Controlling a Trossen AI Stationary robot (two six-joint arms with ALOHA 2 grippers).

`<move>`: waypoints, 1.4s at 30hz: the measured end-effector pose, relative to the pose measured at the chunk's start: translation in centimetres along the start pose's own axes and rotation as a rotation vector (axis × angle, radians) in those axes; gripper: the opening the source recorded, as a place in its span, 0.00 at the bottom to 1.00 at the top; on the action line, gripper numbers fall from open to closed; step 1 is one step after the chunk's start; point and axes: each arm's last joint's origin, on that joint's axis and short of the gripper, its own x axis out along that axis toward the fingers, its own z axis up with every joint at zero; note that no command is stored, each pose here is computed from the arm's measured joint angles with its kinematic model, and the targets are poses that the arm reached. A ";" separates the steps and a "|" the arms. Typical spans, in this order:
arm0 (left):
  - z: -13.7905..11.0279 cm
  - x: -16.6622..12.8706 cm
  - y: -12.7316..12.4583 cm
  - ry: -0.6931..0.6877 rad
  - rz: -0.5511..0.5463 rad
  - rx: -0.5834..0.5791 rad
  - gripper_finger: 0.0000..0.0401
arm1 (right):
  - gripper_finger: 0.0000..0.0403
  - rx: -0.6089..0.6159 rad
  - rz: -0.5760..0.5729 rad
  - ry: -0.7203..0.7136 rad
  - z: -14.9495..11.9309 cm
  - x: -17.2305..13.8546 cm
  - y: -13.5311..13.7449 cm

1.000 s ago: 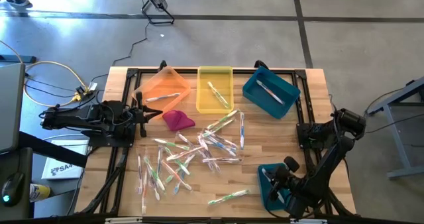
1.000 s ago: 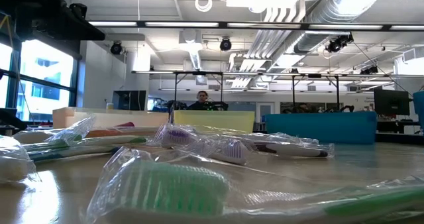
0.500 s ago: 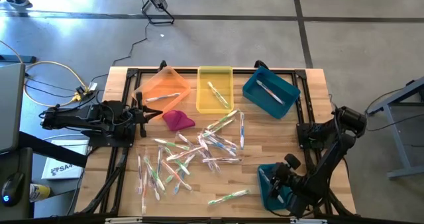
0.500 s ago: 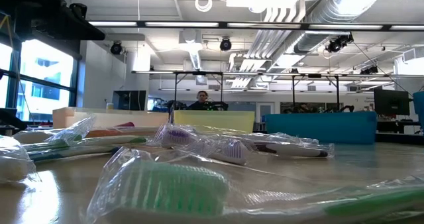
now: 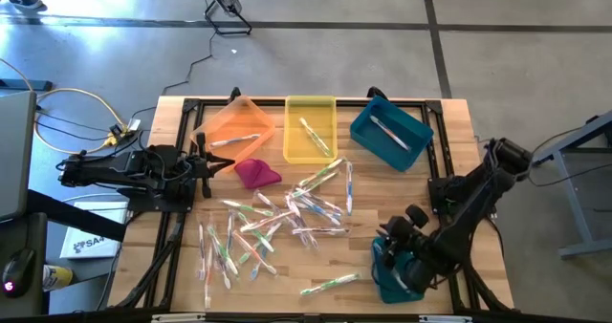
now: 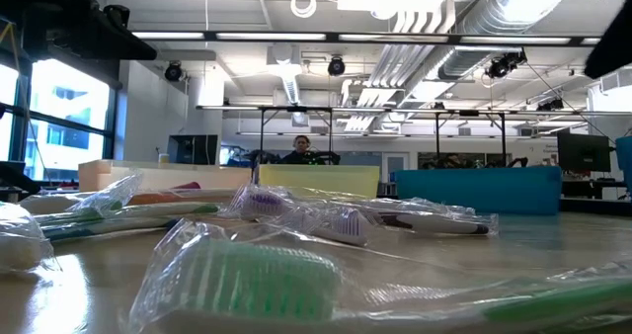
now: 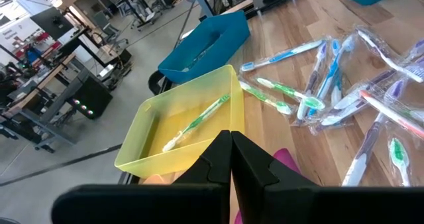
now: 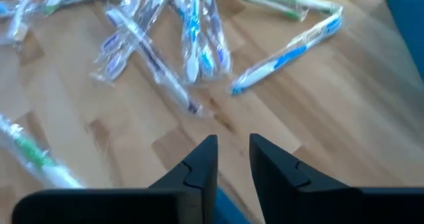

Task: Pick & Place Toothbrushes
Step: Put the green toothbrush into the yellow bin

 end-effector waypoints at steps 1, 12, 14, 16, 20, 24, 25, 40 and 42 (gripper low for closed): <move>0.0 0.0 0.0 0.000 0.000 0.000 0.01 | 0.17 -0.005 0.000 -0.001 0.3 0.2 0.0; 0.0 0.0 0.0 0.001 0.001 0.000 0.01 | 0.06 -0.169 0.121 0.032 3.7 3.2 1.7; 0.0 0.0 0.0 0.001 0.000 0.000 0.01 | 0.05 -0.201 0.162 0.045 4.5 3.8 2.0; 0.0 0.0 0.0 0.001 0.001 0.000 0.01 | 0.03 -0.222 0.212 0.056 5.3 4.4 2.3; 0.0 0.0 0.0 0.002 0.001 0.001 0.01 | 0.01 -0.265 0.323 0.051 7.2 5.5 2.8; 0.0 0.0 0.0 0.003 0.004 0.001 0.01 | 0.01 -0.347 0.445 0.022 8.7 6.3 3.1; 0.0 0.0 0.0 0.003 0.004 0.001 0.01 | 0.01 -0.377 0.480 0.017 9.0 6.4 3.2; -0.4 0.0 -0.2 0.046 -0.019 0.017 0.01 | 0.01 -0.453 0.682 0.060 9.6 6.4 3.6; -0.4 0.0 -0.2 0.045 -0.019 0.016 0.01 | 0.01 -0.480 0.674 0.041 9.4 6.2 3.8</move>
